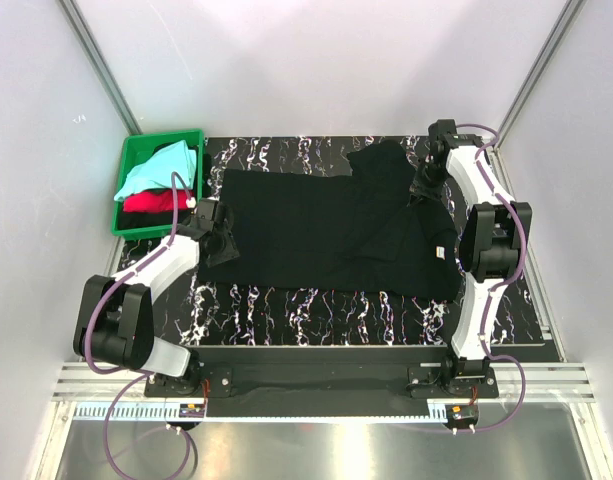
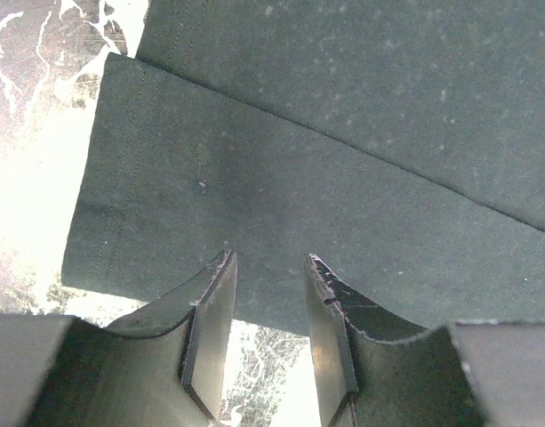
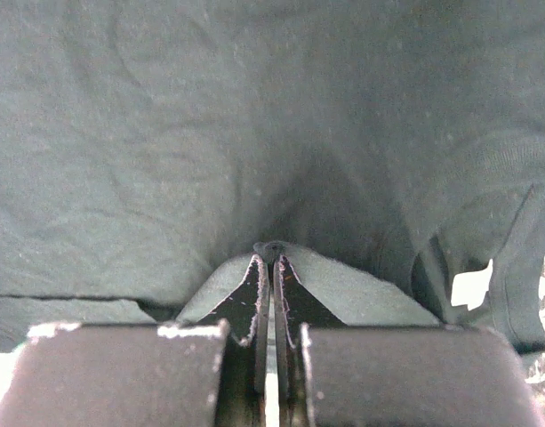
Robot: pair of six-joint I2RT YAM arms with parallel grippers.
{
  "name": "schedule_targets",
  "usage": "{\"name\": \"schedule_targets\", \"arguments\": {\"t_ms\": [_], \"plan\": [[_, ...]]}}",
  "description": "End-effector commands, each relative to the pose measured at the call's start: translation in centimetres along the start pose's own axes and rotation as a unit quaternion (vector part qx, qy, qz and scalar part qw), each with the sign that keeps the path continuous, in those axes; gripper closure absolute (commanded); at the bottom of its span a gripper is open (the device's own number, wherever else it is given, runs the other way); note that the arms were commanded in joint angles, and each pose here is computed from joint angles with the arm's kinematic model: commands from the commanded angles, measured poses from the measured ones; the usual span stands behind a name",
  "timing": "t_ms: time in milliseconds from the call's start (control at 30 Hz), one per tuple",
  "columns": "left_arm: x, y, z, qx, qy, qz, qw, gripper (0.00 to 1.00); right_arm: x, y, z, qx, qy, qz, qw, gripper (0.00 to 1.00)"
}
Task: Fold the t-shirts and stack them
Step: Fold the tshirt
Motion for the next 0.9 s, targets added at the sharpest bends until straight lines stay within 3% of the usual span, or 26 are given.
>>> {"name": "schedule_targets", "arguments": {"t_ms": [0, 233, 300, 333, 400, 433, 467, 500, 567, 600, 667, 867], "plan": [[-0.8, 1.3, 1.2, -0.024, 0.003, -0.024, 0.999, 0.59, 0.9, 0.0, 1.8, -0.031, 0.007, 0.002, 0.999, 1.00], [-0.9, 1.8, 0.7, -0.012, 0.004, -0.034, 0.999, 0.59, 1.3, -2.2, 2.2, -0.011, -0.002, 0.007, 1.000, 0.98], [-1.0, 1.9, 0.7, -0.011, 0.001, -0.037, 0.999, 0.59, 1.0, -2.4, 2.6, -0.003, -0.017, 0.013, 1.000, 0.84], [-0.9, 2.0, 0.8, -0.009, -0.003, -0.037, 0.999, 0.58, 0.5, -1.8, 2.7, -0.002, -0.033, 0.013, 0.999, 0.68], [-0.9, 2.4, 1.0, -0.007, -0.006, -0.034, 0.999, 0.58, -2.2, 0.6, 3.6, -0.013, -0.079, 0.013, 0.997, 0.51], [-0.9, 2.6, 1.2, -0.010, -0.013, -0.035, 0.999, 0.57, -3.8, 0.8, 2.5, 0.001, -0.111, -0.001, 0.994, 0.37], [-1.0, 2.8, 1.4, -0.013, -0.015, -0.037, 0.999, 0.57, -4.9, 1.6, 2.1, 0.000, -0.131, -0.005, 0.991, 0.31], [-0.9, 3.0, 1.5, -0.016, -0.017, -0.038, 0.999, 0.57, -5.4, 4.2, 1.7, -0.020, -0.144, 0.009, 0.989, 0.29], [-0.9, 3.1, 1.4, -0.016, -0.021, -0.039, 0.999, 0.57, -8.2, 4.6, -1.1, -0.004, -0.169, -0.026, 0.985, 0.25], [-0.8, 3.0, 1.4, -0.015, -0.020, -0.039, 0.999, 0.57, -9.0, 6.6, -1.9, -0.035, -0.170, -0.042, 0.984, 0.23], [-0.8, 2.6, 1.0, -0.008, -0.020, -0.040, 0.999, 0.57, -11.4, 6.3, -5.1, -0.019, -0.201, -0.077, 0.976, 0.18], [0.1, 0.5, 0.0, 0.028, -0.005, -0.032, 0.999, 0.57, -16.0, 5.7, -9.9, 0.014, -0.322, -0.080, 0.943, 0.27]]}}
Point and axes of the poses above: each gripper's point midway between its finger pads, its own y axis back along the fingers, its own x axis along the line the jaws close on, z = x × y, the point moved 4 cm from there along y, back along the fingers, and after that the axes turned 7 degrees about -y, right-handed, at the moved point
